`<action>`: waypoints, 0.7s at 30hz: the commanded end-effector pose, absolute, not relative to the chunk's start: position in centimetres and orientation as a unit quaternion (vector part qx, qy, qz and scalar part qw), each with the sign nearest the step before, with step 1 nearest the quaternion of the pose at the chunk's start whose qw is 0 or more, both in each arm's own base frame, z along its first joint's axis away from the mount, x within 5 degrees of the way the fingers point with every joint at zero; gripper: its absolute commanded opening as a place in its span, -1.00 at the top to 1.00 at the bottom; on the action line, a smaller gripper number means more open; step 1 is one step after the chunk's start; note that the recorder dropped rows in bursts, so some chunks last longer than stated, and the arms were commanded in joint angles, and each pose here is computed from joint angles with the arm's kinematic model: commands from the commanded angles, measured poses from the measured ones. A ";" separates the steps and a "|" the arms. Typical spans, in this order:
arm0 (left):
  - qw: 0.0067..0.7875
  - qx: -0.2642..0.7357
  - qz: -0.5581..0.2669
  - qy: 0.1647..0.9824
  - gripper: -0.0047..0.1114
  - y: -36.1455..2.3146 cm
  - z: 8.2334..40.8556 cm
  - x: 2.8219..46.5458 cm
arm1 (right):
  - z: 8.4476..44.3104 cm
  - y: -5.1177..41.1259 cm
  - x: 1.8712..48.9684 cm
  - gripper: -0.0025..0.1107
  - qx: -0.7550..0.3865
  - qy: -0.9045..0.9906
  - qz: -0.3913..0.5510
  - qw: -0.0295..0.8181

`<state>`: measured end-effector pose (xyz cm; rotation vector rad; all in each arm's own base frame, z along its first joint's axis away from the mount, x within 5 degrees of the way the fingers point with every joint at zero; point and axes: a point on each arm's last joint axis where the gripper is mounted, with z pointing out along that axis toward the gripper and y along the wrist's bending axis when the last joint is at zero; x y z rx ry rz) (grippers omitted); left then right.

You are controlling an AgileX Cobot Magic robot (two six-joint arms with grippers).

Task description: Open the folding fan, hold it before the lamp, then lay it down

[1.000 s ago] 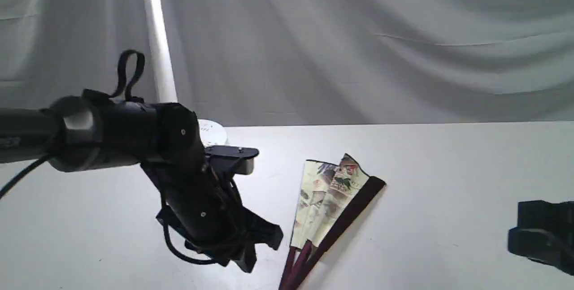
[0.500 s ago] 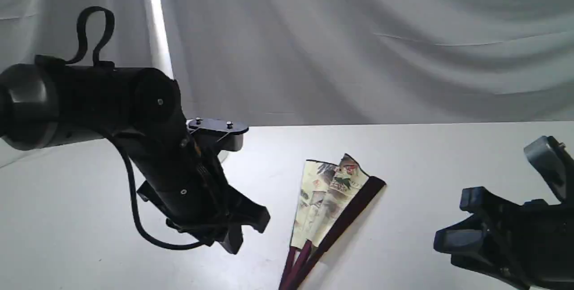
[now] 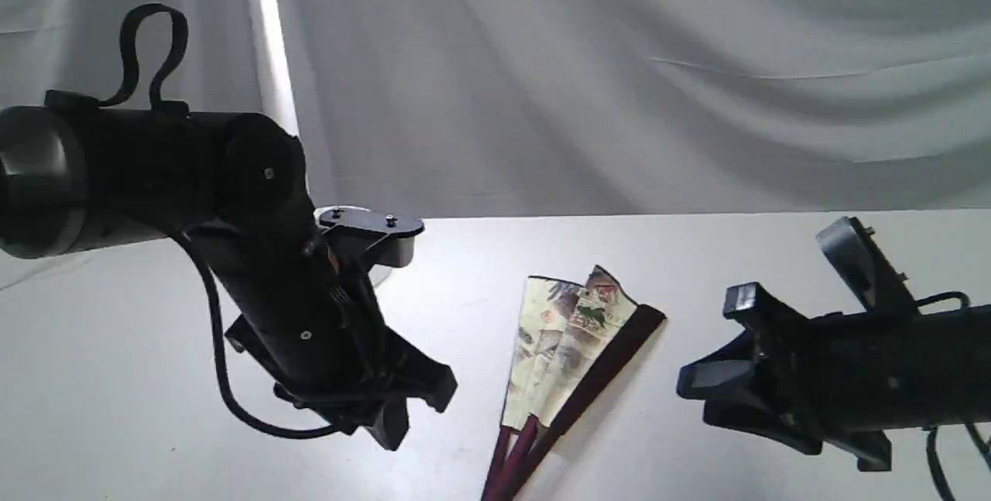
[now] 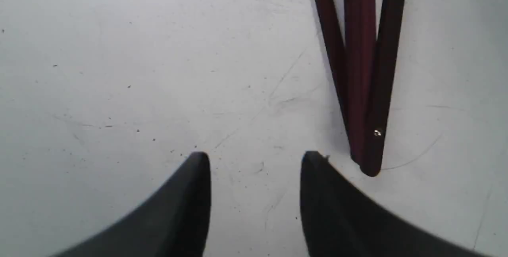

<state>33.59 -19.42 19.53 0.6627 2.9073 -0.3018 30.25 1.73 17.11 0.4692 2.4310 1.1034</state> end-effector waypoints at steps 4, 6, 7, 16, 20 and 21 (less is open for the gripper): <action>0.079 0.220 -0.100 0.967 0.28 -19.3 19.9 33.5 | 16.9 5.0 31.7 0.32 0.150 0.887 0.376 0.221; 0.083 0.221 -0.100 0.967 0.28 -19.3 19.9 33.6 | 17.0 5.7 32.2 0.32 0.150 0.883 0.388 0.217; 0.084 0.221 -0.100 0.967 0.28 -19.3 19.9 33.6 | 17.0 6.2 32.7 0.32 0.152 0.880 0.396 0.214; 0.084 0.225 -0.094 0.966 0.28 -19.2 19.9 33.6 | 14.1 6.8 35.2 0.32 0.210 0.857 0.436 0.179; 0.084 0.225 -0.094 0.966 0.28 -19.2 19.9 33.6 | 12.1 6.9 35.5 0.32 0.234 0.854 0.436 0.159; 0.084 0.225 -0.094 0.966 0.28 -19.2 19.9 33.6 | 11.9 6.9 35.6 0.32 0.238 0.854 0.436 0.156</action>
